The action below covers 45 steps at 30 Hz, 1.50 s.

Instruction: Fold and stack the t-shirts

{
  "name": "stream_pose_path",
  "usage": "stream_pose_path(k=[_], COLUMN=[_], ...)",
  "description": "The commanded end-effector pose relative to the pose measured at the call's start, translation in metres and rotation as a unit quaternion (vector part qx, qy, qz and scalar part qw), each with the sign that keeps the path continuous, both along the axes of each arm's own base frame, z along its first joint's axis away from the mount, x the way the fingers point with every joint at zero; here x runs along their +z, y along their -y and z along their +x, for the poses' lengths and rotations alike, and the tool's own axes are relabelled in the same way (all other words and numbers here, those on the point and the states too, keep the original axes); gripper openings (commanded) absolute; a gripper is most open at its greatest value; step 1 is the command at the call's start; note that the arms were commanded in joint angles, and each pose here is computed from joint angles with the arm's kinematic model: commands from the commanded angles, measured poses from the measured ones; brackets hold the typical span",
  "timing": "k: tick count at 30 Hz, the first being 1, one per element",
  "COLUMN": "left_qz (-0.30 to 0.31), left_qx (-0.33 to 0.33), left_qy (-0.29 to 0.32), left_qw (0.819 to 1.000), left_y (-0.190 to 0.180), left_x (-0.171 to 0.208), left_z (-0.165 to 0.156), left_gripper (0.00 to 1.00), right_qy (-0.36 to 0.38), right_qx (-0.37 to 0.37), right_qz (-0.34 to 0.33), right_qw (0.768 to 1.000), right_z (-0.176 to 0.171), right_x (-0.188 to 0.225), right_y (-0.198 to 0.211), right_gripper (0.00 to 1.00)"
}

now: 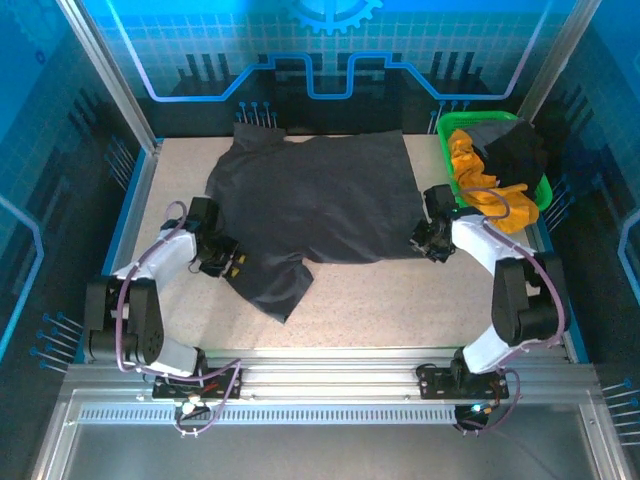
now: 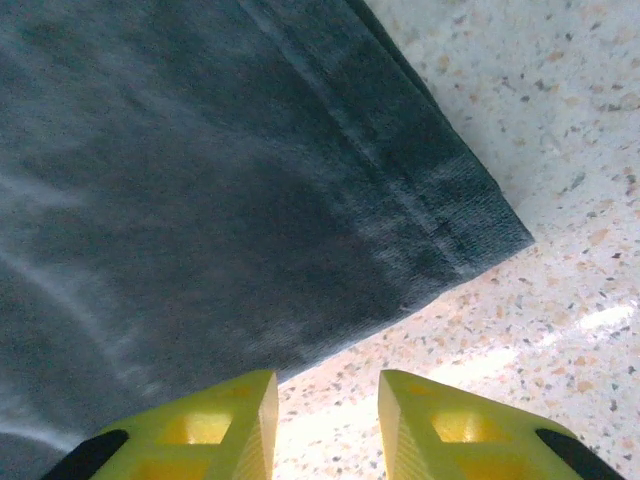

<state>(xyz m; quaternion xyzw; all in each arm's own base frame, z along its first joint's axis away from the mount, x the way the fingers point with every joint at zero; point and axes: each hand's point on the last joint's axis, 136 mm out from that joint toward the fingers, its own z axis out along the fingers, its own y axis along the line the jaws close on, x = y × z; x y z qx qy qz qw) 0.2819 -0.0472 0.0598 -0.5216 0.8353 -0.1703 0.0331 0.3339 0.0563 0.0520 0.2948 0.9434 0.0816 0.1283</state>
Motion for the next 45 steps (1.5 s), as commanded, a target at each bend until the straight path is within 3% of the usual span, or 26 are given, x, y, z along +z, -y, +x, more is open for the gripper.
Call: stream_pose_path(k=[1, 5, 15, 19, 25, 27, 31, 36, 38, 41, 45], left_qz=[0.03, 0.004, 0.03, 0.037, -0.002, -0.001, 0.006, 0.028, 0.02, 0.022, 0.021], left_qx=[0.016, 0.015, 0.023, 0.041, 0.089, 0.088, 0.075, 0.048, 0.048, 0.029, -0.016], left_qy=[-0.029, -0.046, -0.075, -0.105, -0.134, -0.127, -0.044, -0.052, -0.045, -0.047, -0.093], left_qw=[0.999, 0.999, 0.996, 0.993, 0.987, 0.988, 0.996, 0.997, 0.998, 0.998, 0.995], left_y=[-0.013, -0.004, -0.013, -0.019, -0.025, -0.027, -0.029, -0.031, -0.028, -0.018, 0.005], left_x=[-0.003, -0.018, -0.045, -0.054, -0.068, -0.064, -0.033, -0.012, -0.008, 0.001, -0.002], left_z=[-0.032, -0.037, -0.026, -0.048, -0.093, -0.097, -0.075, -0.075, -0.074, -0.08, -0.109], left_gripper=[0.29, 0.32, 0.31, 0.24, 0.14, 0.14, 0.18, 0.15, 0.17, 0.31, 0.39], right_qy=[0.005, -0.04, -0.133, -0.163, -0.18, -0.181, -0.161, -0.158, -0.141, -0.109, -0.086], right_qx=[0.017, 0.007, 0.026, 0.028, 0.032, 0.031, 0.03, 0.034, 0.036, 0.04, 0.044], right_qz=[-0.001, -0.017, -0.033, -0.038, -0.045, -0.043, -0.042, -0.043, -0.038, -0.041, -0.04], right_qw=[1.0, 0.999, 0.99, 0.985, 0.982, 0.982, 0.986, 0.986, 0.989, 0.992, 0.995], right_z=[0.016, 0.015, 0.013, -0.003, -0.033, -0.043, -0.05, -0.053, -0.052, -0.048, -0.048], right_x=[0.002, -0.013, -0.042, -0.048, -0.046, -0.045, -0.037, -0.028, -0.021, -0.004, 0.012], right_y=[-0.004, 0.007, 0.015, 0.015, 0.011, 0.01, 0.011, 0.014, 0.013, 0.014, 0.017], right_gripper=[0.32, 0.32, 0.33, 0.33, 0.33, 0.33, 0.33, 0.31, 0.33, 0.38, 0.43])
